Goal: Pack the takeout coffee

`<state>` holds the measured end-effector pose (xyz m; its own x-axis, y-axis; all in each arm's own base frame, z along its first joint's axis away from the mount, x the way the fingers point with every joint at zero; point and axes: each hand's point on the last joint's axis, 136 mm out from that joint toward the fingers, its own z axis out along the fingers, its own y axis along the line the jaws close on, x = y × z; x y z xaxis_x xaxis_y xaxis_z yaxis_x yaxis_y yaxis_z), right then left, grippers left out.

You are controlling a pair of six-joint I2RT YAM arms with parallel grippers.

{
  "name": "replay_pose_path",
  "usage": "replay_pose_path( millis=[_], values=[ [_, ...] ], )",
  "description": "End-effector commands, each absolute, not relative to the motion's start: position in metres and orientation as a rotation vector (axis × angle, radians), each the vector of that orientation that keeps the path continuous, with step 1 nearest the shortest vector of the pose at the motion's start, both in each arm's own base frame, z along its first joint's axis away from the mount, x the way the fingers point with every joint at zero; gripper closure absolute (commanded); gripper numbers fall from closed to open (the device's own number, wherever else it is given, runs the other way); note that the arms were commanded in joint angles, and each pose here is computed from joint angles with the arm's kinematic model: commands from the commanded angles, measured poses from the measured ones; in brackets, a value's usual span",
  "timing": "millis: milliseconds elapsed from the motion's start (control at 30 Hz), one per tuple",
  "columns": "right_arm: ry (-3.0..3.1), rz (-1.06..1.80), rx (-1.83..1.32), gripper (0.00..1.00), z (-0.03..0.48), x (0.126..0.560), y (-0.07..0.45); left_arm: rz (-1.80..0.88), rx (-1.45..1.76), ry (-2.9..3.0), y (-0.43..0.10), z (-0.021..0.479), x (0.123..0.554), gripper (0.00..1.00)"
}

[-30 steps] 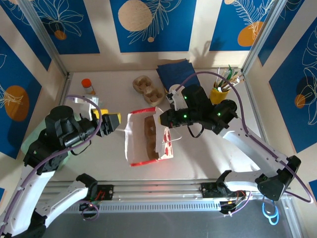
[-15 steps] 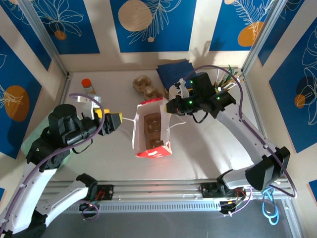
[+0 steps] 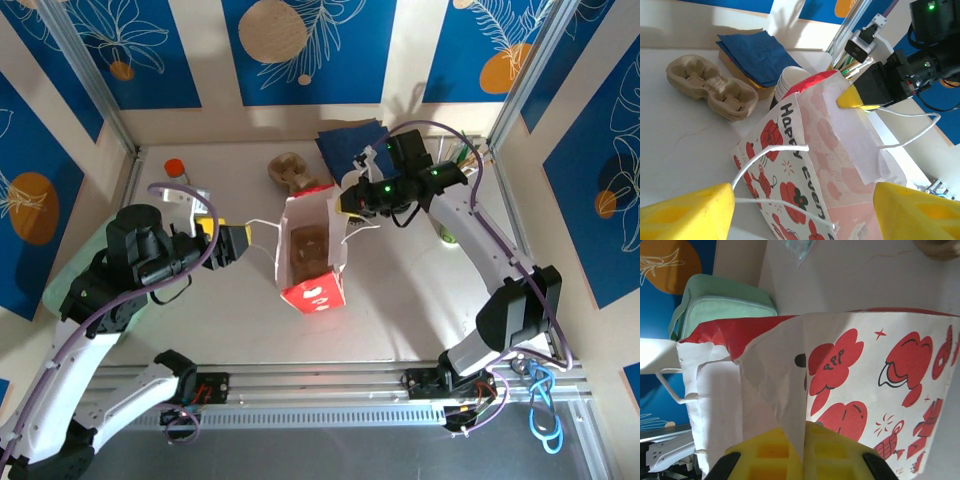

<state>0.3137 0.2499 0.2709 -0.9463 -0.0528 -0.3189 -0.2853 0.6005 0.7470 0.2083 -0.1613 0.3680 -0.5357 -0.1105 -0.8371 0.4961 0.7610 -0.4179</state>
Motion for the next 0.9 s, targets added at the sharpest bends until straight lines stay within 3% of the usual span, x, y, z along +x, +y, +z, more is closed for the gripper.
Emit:
replay_pose_path(
  millis=[0,333,400,633,867],
  values=[
    [2.563,1.222,-0.324,0.97,0.27,0.322,0.246,-0.809,0.308,1.97,-0.163,0.374,0.206,0.27],
    [2.627,1.098,-0.326,0.92,0.25,0.343,0.238,-0.798,0.3,1.982,-0.161,0.371,0.206,0.27],
    [2.636,1.087,-0.318,0.87,0.25,0.345,0.236,-0.795,0.298,1.983,-0.161,0.371,0.206,0.27],
    [2.646,0.957,-0.264,0.55,0.267,0.352,0.221,-0.777,0.283,1.996,-0.158,0.368,0.207,0.27],
    [2.635,0.79,-0.198,0.46,0.302,0.351,0.196,-0.726,0.263,2.026,-0.154,0.36,0.213,0.26]
  ],
)
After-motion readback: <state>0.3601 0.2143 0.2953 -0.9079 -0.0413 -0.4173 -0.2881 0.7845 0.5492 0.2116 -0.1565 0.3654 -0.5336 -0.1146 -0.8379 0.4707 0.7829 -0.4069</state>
